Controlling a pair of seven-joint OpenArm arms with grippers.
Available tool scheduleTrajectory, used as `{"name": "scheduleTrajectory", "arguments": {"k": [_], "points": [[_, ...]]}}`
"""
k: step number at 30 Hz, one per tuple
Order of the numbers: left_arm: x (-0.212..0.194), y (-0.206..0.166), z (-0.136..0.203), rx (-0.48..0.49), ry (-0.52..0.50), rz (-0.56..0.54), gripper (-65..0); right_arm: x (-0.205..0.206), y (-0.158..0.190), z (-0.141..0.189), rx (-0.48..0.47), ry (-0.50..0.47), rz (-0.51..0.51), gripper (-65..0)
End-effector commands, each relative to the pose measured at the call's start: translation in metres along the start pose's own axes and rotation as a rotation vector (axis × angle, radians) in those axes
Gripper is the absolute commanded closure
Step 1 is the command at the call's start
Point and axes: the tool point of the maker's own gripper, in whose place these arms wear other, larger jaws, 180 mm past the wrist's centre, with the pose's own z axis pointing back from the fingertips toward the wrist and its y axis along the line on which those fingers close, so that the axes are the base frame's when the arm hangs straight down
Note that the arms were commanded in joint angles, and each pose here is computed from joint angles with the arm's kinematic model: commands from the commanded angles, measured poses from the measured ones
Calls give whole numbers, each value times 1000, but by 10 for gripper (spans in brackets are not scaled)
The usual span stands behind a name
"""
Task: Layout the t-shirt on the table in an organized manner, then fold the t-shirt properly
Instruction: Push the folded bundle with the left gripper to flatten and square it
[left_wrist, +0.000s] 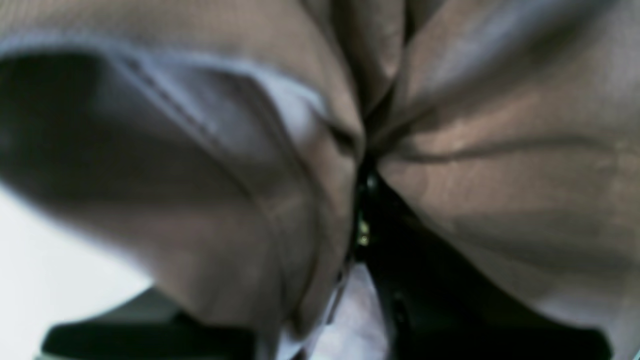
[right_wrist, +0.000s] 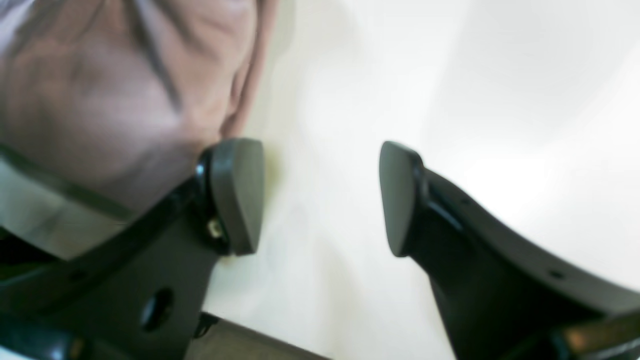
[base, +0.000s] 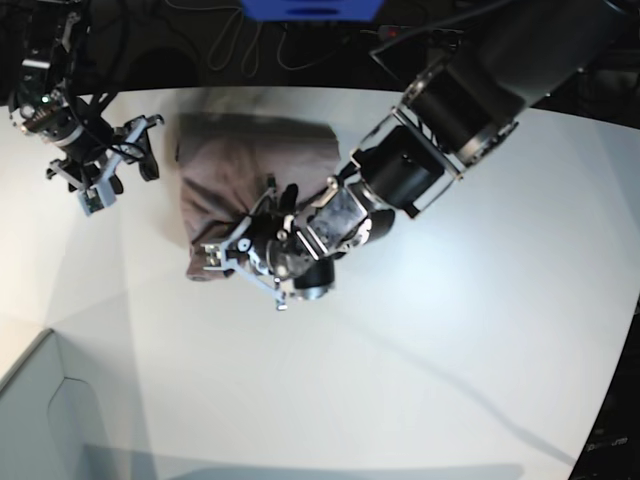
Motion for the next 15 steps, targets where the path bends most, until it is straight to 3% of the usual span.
{"name": "scheduleTrajectory", "arguments": {"k": [1, 4, 6, 15], "points": [[8, 19, 9, 46, 5, -23, -91, 13, -3, 4, -1, -44, 19, -362], [11, 26, 13, 59, 0, -23, -280, 14, -3, 3, 1, -46, 20, -362], [23, 37, 22, 90, -24, -42, -361, 14, -2, 3, 3, -46, 21, -362], [42, 75, 75, 262, -102, -133, -379, 16, -2, 4, 1, -51, 24, -362]]}}
